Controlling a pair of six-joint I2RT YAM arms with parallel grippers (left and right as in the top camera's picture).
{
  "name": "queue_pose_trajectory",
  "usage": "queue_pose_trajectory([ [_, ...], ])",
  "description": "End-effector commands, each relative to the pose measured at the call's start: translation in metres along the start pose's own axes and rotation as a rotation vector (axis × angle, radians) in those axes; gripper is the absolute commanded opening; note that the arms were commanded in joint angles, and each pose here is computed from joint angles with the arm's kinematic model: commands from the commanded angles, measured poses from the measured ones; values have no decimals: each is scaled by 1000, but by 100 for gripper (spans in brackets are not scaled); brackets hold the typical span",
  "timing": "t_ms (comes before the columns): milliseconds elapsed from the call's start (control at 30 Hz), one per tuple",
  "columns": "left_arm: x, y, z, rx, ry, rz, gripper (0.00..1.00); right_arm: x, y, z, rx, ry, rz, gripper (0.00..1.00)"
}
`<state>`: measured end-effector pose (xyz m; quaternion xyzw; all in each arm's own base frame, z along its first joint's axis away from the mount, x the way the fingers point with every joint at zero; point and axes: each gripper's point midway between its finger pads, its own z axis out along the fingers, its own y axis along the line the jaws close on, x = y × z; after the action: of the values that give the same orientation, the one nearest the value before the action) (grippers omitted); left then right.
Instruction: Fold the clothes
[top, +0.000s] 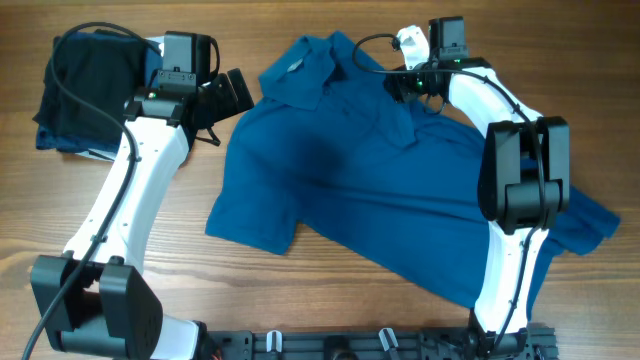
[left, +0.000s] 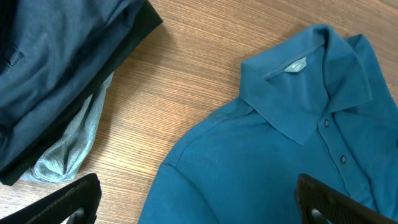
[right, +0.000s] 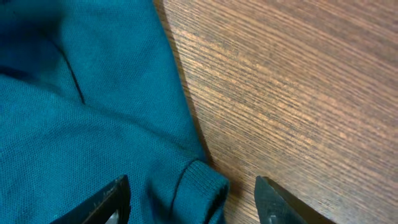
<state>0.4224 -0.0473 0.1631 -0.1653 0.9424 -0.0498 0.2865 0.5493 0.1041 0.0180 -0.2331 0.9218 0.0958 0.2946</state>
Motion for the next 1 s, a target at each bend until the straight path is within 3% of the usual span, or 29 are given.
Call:
queue_pose_trajectory([
  [0,-1,1,0,3,1,-2,100,3,5,6,-33,1,0,58],
  [133,-1,1,0,3,1,-2,100,3,5,6,-36,1,1,44],
  [400,-1,1,0,2,1,-2,100,2,10,6,-62,-6,3,37],
  [467,-1,1,0,3,1,-2,100,2,10,6,-62,-5,9,29],
  [600,-1,1,0,3,1,-2,100,0,9,6,-59,-15,31,4],
  [733,-1,1,0,3,1,-2,100,-12,6,4,-47,-56,65,4],
  [967,-1,1,0,3,1,-2,100,-86,-10,-45,19,-229,53,4],
])
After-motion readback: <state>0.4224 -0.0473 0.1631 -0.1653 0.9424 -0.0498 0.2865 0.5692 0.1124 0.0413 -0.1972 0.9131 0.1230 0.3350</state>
